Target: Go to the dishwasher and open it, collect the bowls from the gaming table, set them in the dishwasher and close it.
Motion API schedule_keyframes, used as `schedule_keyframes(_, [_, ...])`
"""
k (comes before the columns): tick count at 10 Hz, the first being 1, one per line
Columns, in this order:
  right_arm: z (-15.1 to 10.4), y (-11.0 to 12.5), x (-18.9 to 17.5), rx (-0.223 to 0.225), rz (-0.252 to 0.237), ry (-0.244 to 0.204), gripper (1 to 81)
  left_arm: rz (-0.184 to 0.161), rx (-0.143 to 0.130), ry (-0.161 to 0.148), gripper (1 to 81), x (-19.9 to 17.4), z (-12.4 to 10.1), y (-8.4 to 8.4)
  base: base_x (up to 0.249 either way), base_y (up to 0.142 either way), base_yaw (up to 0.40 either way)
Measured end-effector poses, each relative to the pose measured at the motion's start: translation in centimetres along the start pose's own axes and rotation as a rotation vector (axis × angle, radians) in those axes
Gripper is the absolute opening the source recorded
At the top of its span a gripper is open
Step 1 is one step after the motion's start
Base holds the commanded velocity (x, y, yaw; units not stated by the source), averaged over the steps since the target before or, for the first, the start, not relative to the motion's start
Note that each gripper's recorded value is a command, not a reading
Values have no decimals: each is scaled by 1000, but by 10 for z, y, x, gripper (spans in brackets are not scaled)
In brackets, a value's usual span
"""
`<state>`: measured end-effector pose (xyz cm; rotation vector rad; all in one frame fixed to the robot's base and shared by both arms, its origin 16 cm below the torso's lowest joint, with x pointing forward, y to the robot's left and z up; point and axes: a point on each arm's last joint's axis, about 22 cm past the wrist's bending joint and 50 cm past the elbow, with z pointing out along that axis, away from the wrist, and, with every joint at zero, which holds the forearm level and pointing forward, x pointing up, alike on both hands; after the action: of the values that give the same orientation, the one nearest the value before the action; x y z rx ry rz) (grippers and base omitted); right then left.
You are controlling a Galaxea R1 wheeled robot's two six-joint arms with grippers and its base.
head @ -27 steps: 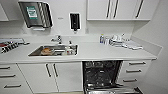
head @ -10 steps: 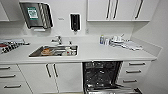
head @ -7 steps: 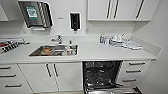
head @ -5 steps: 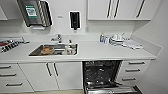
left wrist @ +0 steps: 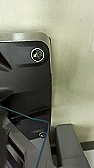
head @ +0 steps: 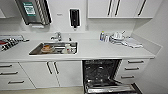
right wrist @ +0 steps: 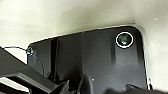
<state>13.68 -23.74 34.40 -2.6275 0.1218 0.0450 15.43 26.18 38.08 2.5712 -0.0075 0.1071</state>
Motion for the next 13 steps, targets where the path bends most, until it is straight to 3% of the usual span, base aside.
schedule_keyframes(3, [-8,-22,8,21,-15,76,811,32,23,25,811,-3,6,13,0,0,0])
schedule_keyframes(6, [-25,-20,13,-15,-42,126,811,46,15,41,811,-18,1,39,0,0,0])
schedule_keyframes(7, [-29,-22,13,-21,-46,135,811,48,20,44,811,-21,-4,40,0,0,0])
schedule_keyframes(10, [-38,-29,-10,-23,-34,114,811,45,38,36,811,-33,-11,45,0,0,0])
schedule_keyframes(13, [-49,-28,-37,-45,-17,84,811,30,70,1,811,-61,-17,46,0,0,0])
